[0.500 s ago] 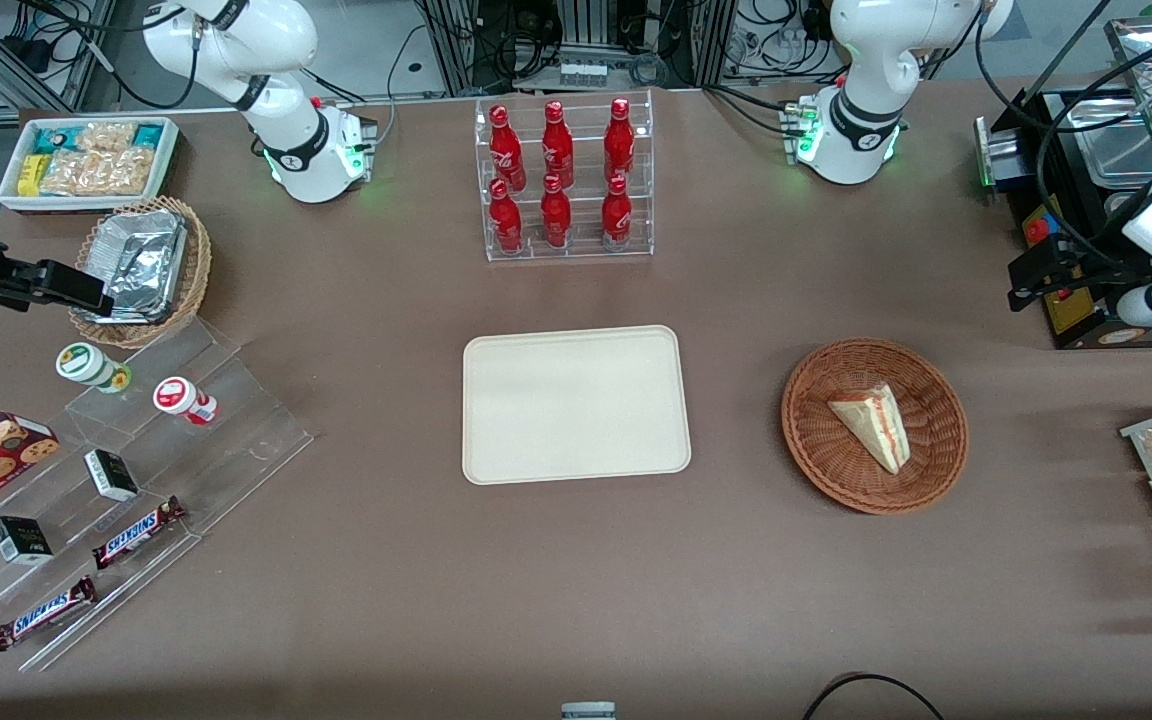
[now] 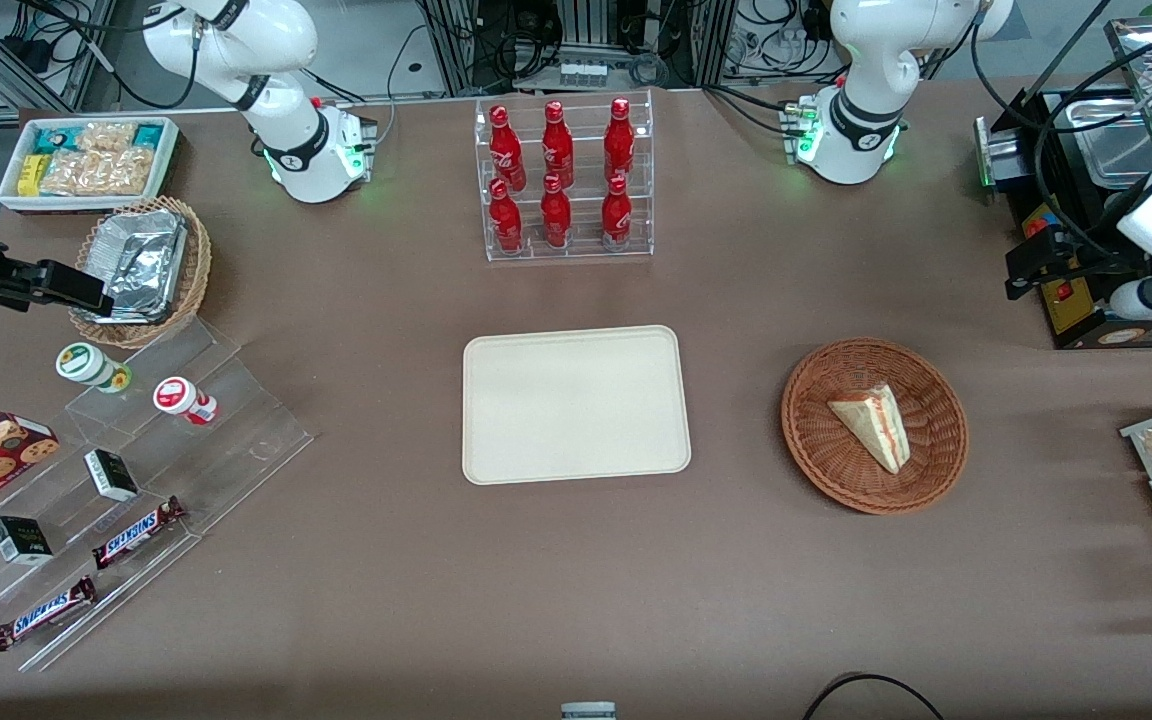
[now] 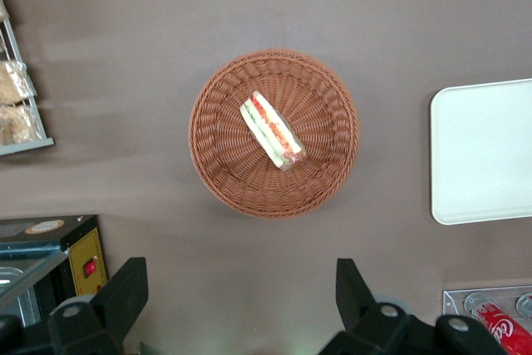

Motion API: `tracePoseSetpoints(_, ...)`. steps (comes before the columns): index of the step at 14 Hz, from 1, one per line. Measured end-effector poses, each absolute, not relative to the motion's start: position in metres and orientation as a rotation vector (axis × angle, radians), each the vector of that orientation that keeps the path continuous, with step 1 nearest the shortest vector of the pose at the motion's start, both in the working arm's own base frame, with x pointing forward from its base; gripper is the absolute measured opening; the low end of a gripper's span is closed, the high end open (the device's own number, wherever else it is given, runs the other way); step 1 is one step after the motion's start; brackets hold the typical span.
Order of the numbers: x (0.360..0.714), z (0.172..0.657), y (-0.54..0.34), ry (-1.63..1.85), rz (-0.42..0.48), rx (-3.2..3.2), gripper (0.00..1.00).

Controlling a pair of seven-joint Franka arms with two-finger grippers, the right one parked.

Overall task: Place sandwich from basket to tray
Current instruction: 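Move the left gripper over the wrapped sandwich in the wicker basket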

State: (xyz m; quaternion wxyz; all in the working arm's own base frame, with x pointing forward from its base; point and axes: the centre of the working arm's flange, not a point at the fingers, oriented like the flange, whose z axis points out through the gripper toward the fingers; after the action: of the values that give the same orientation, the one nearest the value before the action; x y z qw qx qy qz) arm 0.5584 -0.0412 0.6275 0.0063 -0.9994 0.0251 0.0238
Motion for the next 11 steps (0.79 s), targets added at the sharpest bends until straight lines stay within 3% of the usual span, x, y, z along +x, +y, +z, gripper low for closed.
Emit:
tracePoseSetpoints(3,0.565,0.589,-0.05,-0.007,0.091,-3.124,1.0)
tracePoseSetpoints(11,0.562,0.446,-0.07,-0.535,-0.027,-3.091,1.0)
